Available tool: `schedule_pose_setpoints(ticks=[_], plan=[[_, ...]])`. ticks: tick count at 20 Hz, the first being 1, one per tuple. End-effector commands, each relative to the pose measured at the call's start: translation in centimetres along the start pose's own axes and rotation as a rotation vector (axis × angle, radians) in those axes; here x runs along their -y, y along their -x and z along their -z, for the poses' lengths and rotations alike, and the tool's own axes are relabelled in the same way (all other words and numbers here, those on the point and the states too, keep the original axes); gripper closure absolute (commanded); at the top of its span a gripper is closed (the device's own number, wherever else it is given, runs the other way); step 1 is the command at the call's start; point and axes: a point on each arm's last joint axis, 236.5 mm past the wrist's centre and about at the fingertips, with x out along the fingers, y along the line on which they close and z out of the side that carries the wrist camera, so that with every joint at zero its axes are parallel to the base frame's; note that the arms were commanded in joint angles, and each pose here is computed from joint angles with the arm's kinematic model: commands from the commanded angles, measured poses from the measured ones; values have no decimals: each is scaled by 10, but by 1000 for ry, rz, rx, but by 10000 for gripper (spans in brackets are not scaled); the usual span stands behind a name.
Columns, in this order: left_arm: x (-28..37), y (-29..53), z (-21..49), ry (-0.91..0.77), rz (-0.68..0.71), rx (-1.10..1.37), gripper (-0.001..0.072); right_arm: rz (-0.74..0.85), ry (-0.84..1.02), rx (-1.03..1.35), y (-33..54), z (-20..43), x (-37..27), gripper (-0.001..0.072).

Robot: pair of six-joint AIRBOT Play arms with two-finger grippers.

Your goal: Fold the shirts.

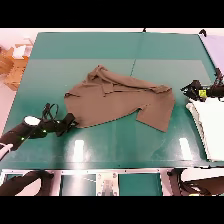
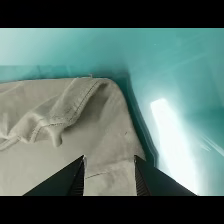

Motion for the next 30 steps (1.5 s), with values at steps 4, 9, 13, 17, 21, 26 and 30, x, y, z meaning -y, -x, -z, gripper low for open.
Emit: schedule_pose_setpoints(ticks=[4,9,13,17,21,26,30], plan=[[-22,26,-43,2,-104,62,683,-10,-53,-142,-28,30,21,353],[-30,66,-125,-45,-91,211,683,-74,-104,-282,-47,89,22,354],[-26,51,-139,-44,-78,157,682,-135,-189,-402,-61,157,7,354],[-16,55,-150,-86,-67,172,683,-120,-192,-439,-53,189,5,357],[-17,55,-145,-96,-74,148,683,-107,-171,-398,-42,184,1,361],[-16,54,-139,-111,-69,123,683,-99,-186,-377,-47,187,-1,564],[13,65,-130,-169,-2,52,683,-238,-120,-301,-40,157,-53,694]])
